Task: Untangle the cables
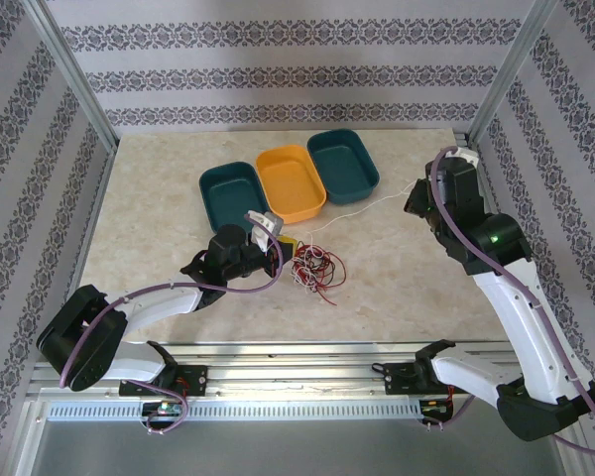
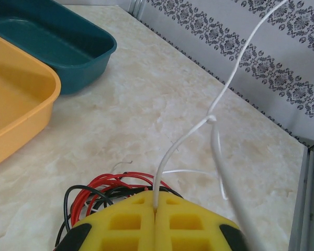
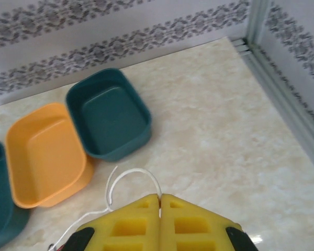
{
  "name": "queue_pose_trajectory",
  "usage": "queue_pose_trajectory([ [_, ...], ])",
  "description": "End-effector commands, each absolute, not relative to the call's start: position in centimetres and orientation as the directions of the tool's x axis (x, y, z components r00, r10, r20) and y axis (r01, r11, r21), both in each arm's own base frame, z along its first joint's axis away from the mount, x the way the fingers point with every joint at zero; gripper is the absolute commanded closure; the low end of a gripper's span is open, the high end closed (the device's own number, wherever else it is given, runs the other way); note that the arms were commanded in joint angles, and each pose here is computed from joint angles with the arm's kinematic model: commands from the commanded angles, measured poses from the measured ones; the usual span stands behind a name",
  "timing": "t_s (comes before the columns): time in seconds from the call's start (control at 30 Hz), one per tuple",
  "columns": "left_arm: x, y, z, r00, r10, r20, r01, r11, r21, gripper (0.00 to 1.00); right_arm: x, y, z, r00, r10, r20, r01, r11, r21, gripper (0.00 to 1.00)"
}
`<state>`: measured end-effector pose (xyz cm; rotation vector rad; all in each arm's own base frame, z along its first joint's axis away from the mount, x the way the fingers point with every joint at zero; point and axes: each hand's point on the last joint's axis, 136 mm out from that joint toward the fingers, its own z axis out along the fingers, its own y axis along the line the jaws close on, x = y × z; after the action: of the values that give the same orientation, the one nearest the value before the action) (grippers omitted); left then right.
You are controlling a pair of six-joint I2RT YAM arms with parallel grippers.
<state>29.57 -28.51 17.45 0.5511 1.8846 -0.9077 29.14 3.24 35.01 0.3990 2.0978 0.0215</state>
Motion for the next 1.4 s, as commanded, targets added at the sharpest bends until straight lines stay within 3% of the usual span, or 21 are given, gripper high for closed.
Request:
queue_pose_trajectory([
  [0.0, 29.7, -27.8, 17.9, -0.457, -0.023, -0.889, 0.678, 0.637, -0.366, 1.0, 29.1, 0.9, 36.2, -0.455, 0.272, -0.848, 0.341, 0.933, 0.116, 1.0],
  [0.23, 29.3, -27.3, 17.8, -0.455, -0.026, -0.89, 0.671, 0.647, -0.362, 1.0, 29.9, -2.9, 38.2, -0.444, 0.259, -0.858, 0.476, 0.879, 0.019, 1.0],
  [0.5, 29.4, -27.2, 18.1, -0.436, -0.036, -0.899, 0.676, 0.647, -0.353, 1.0, 34.3, 2.1, 39.7, -0.423, 0.276, -0.863, 0.254, 0.95, 0.18, 1.0],
  [0.83, 29.5, -27.4, 19.0, -0.418, -0.053, -0.907, 0.686, 0.636, -0.354, 1.0, 41.0, 6.5, 41.8, -0.381, 0.249, -0.89, 0.101, 0.968, 0.228, 1.0],
  [1.03, 29.3, -27.5, 19.2, -0.421, -0.054, -0.906, 0.692, 0.626, -0.359, 1.0, 45.7, 9.3, 42.6, -0.376, 0.208, -0.903, 0.024, 0.976, 0.215, 1.0],
  [1.37, 29.2, -28.2, 18.9, -0.425, -0.04, -0.904, 0.714, 0.599, -0.362, 1.0, 53.2, 13.3, 40.2, -0.393, 0.035, -0.919, -0.015, 0.999, 0.045, 1.0],
])
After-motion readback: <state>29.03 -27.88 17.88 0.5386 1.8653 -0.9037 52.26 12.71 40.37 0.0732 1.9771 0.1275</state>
